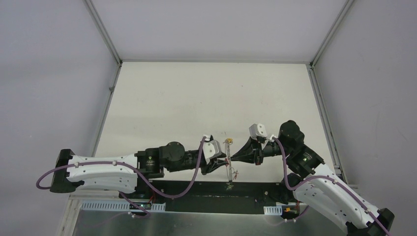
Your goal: Put the keys on the keyring
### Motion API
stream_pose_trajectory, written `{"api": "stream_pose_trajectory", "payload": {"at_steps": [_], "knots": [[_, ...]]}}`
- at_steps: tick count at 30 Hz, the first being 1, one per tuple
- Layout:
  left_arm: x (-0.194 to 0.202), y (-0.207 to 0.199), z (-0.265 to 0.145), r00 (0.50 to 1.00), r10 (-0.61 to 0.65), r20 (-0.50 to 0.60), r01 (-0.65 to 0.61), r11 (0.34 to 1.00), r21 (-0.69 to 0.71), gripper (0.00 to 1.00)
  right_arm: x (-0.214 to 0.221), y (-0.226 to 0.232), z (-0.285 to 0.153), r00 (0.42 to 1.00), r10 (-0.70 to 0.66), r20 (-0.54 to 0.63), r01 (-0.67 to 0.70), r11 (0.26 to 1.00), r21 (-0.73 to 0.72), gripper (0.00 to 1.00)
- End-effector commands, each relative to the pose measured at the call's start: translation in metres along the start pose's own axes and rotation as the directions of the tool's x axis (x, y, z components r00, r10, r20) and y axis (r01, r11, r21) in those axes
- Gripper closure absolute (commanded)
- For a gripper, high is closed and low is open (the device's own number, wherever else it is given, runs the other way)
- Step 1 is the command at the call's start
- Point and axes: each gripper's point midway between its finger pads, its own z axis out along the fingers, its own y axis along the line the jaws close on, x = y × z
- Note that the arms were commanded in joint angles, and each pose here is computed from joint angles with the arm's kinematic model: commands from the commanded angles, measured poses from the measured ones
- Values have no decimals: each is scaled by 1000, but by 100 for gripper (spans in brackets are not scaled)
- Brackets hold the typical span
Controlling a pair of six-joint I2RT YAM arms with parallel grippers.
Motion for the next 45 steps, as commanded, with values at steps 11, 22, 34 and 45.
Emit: {"api": "stream_pose_trajectory", "payload": {"at_steps": [11, 22, 34, 45], "knots": [[-33, -4, 9, 987, -146, 67, 138, 983, 123, 75, -19, 5, 0, 996, -77, 54, 79, 997, -26, 100], [-33, -7, 14, 988, -143, 52, 134, 981, 142, 86, -19, 4, 0, 996, -76, 52, 77, 997, -22, 100], [-39, 4, 3, 993, -119, 21, 117, 990, 82, 100, -18, -2, 0, 996, -73, 47, 73, 997, 9, 79], [-21, 6, -20, 944, -32, -328, 57, 996, 66, 100, -36, -6, -5, 991, -113, 66, 108, 992, 69, 45]]}}
